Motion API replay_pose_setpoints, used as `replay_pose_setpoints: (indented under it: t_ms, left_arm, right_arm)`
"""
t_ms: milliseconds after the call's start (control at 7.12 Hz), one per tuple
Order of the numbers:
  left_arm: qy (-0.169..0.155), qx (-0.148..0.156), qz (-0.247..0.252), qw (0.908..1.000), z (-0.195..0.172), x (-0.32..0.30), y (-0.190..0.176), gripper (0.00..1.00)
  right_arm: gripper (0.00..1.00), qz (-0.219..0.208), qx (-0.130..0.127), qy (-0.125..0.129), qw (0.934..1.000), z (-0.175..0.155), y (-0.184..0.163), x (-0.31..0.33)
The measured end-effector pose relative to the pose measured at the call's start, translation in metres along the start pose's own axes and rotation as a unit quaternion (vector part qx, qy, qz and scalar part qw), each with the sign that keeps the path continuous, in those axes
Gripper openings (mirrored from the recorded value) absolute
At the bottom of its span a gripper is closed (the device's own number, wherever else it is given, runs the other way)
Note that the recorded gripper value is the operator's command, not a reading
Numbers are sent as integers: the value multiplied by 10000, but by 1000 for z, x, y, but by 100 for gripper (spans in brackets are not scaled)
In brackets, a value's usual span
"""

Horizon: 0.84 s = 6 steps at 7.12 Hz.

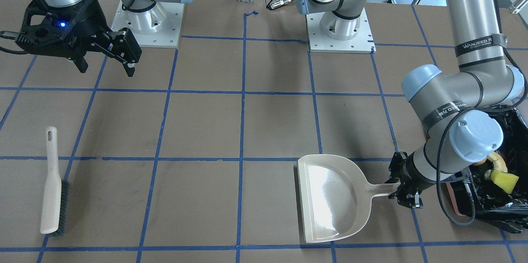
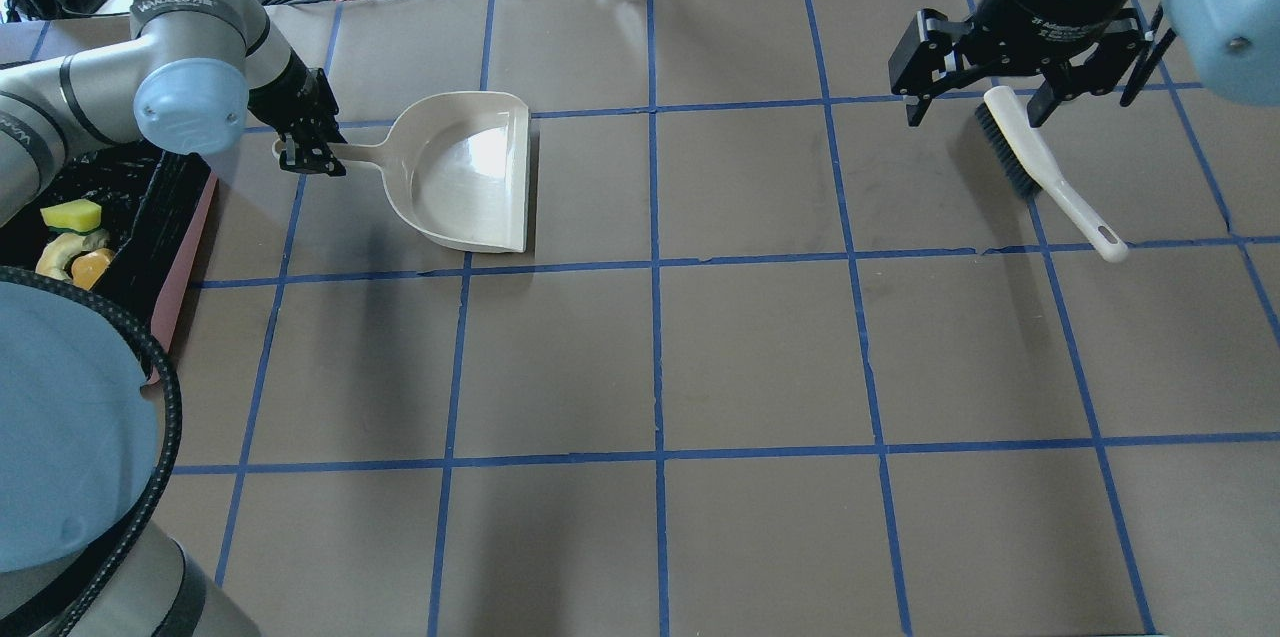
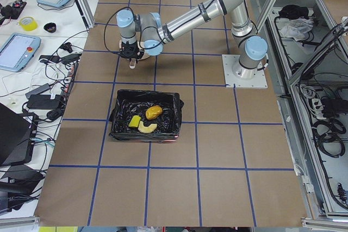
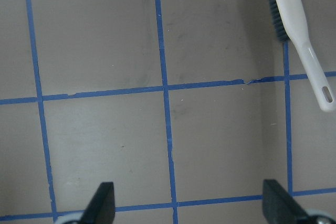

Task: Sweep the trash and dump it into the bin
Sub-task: 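Set the dustpan flat on the table with the left gripper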

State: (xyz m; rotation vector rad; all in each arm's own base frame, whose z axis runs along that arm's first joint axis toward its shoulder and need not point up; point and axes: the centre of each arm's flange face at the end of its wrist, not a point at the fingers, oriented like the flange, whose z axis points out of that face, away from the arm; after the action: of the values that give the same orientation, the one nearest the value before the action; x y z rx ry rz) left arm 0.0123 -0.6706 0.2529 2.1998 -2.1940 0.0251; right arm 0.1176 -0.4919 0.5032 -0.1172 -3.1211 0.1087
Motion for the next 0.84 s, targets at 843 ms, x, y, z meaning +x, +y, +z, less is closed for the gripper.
replay_pose_setpoints:
  t_ms: [843]
  left_arm:
    - [132, -257, 12, 9996, 8, 22, 1, 0]
  right_arm:
    - [100, -12, -24, -5, 10000, 2, 0, 0]
